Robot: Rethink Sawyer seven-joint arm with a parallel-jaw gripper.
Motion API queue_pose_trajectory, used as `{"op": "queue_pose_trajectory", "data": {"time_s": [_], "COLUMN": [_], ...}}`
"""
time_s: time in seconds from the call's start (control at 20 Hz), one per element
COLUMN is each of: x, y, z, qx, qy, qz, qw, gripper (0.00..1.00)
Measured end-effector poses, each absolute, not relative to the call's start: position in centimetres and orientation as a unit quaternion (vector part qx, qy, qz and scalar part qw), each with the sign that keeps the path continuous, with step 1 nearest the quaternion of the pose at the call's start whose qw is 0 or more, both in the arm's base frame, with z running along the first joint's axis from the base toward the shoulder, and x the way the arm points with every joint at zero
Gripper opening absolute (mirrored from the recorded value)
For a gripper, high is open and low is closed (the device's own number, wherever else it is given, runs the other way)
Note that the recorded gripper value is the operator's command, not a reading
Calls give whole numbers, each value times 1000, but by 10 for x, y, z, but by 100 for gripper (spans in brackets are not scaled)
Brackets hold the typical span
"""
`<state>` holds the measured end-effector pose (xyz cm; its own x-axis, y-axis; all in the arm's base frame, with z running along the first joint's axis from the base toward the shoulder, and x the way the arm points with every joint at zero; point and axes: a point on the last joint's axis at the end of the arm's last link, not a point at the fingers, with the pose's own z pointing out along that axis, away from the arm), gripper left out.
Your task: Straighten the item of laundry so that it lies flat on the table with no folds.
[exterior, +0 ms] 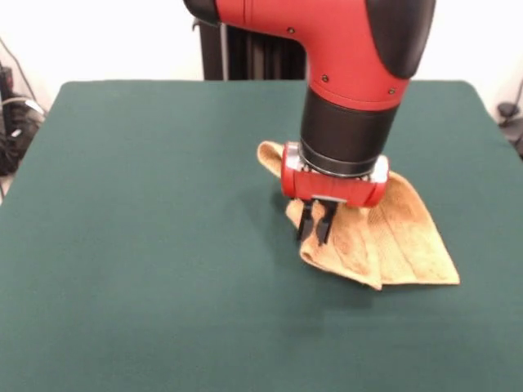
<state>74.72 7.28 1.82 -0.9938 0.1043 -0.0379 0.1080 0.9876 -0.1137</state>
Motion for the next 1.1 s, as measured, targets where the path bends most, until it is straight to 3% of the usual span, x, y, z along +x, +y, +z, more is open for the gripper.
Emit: {"op": "queue_pose_trajectory", "data": {"time_s": [0.65, 1.1], "x": [792, 827], "y": [103, 107], "z": [35, 55], "qx": [24, -10], "qy": [998, 993], "qz": [-54, -82], "qw": [8, 80], "gripper": [0, 0]}}
